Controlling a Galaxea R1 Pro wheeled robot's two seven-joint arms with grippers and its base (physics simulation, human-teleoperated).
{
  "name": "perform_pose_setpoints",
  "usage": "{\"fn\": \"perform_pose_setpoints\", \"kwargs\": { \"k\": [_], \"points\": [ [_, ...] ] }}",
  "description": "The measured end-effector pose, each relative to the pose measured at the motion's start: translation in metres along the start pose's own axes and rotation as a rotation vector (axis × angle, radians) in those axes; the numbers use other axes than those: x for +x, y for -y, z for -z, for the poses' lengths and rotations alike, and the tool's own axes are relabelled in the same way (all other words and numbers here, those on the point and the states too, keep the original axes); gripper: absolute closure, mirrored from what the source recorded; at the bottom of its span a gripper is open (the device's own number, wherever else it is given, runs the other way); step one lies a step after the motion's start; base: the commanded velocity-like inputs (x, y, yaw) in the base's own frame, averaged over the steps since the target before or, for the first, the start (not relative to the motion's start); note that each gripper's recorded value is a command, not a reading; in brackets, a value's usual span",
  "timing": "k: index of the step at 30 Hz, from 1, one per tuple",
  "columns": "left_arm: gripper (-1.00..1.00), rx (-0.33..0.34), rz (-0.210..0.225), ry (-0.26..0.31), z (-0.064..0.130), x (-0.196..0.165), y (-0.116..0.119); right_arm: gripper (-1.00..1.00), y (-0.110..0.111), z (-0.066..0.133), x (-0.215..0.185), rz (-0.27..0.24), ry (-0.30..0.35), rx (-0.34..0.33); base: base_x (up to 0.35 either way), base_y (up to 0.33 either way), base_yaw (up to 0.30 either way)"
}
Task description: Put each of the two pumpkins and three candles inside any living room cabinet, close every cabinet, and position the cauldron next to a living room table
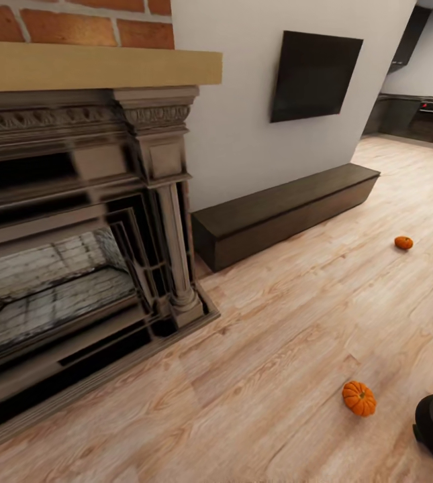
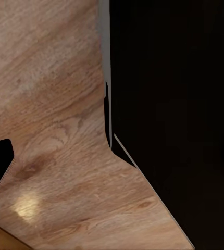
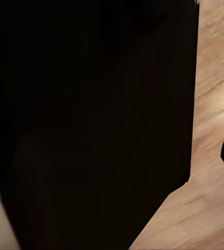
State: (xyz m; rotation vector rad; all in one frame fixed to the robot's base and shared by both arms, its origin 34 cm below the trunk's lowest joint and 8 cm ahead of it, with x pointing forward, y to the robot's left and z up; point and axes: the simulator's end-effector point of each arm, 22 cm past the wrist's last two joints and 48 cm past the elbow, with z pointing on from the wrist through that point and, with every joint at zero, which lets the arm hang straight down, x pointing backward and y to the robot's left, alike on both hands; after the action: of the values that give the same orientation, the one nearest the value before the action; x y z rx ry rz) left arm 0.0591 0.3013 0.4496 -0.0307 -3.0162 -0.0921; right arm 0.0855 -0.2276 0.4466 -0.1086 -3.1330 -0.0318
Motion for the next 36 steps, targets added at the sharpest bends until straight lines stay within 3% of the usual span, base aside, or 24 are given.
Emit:
{"fn": "perform_pose_setpoints", "kwargs": {
  "k": [36],
  "points": [
    [-1.00, 0.001, -0.002, -0.032, 0.001, 0.012, 0.000, -1.00, 0.003, 0.002, 0.012, -0.007, -0.033, 0.006, 0.000, 0.000, -0.237]
  ]
}}
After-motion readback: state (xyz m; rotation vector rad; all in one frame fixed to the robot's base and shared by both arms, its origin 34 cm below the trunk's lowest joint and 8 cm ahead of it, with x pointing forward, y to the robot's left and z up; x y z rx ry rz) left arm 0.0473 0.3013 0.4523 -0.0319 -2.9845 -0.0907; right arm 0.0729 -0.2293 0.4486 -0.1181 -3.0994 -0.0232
